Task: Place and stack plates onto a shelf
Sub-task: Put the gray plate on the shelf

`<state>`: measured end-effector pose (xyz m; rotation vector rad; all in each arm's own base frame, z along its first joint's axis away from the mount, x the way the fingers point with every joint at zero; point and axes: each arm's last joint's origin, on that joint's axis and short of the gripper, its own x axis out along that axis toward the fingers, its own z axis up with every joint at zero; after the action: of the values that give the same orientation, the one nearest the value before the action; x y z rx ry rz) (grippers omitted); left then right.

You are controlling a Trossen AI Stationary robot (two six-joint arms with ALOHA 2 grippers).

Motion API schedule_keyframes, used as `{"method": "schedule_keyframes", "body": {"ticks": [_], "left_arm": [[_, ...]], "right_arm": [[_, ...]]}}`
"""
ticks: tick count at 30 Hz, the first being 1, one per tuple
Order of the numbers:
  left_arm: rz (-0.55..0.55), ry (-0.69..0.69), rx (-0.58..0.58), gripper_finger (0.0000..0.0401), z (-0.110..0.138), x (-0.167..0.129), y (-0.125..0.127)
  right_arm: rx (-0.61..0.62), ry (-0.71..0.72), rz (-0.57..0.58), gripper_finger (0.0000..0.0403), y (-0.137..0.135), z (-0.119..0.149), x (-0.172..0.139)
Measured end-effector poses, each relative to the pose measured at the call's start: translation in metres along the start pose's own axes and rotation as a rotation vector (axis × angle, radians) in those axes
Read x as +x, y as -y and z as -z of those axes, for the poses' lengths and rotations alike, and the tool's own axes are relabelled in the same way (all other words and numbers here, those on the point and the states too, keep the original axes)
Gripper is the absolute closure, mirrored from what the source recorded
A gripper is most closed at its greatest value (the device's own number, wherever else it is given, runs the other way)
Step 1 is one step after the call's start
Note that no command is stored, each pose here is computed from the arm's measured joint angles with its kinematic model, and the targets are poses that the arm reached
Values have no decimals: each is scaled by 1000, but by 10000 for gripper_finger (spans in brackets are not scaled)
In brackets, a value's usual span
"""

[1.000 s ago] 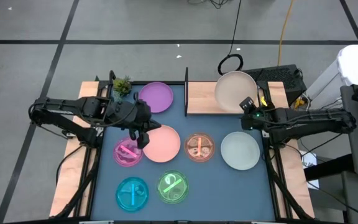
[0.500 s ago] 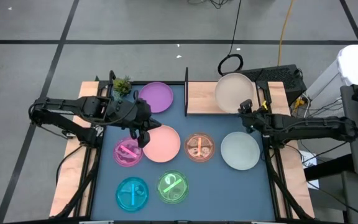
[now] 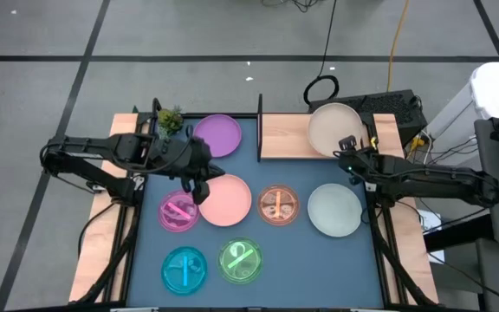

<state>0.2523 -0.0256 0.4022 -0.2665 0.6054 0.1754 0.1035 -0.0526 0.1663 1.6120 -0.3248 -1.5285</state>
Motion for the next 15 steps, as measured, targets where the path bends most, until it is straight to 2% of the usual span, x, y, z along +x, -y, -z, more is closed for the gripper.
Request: {"method": "schedule_keyframes", "body": {"ticks": [5, 15], "left_arm": [[-10, 2, -7, 398, -1, 1, -3], [-20, 5, -15, 398, -2, 1, -6]], "right_arm": [[5, 27, 66, 402, 3, -6, 3], [40, 29, 118, 397, 3, -11, 6]]}}
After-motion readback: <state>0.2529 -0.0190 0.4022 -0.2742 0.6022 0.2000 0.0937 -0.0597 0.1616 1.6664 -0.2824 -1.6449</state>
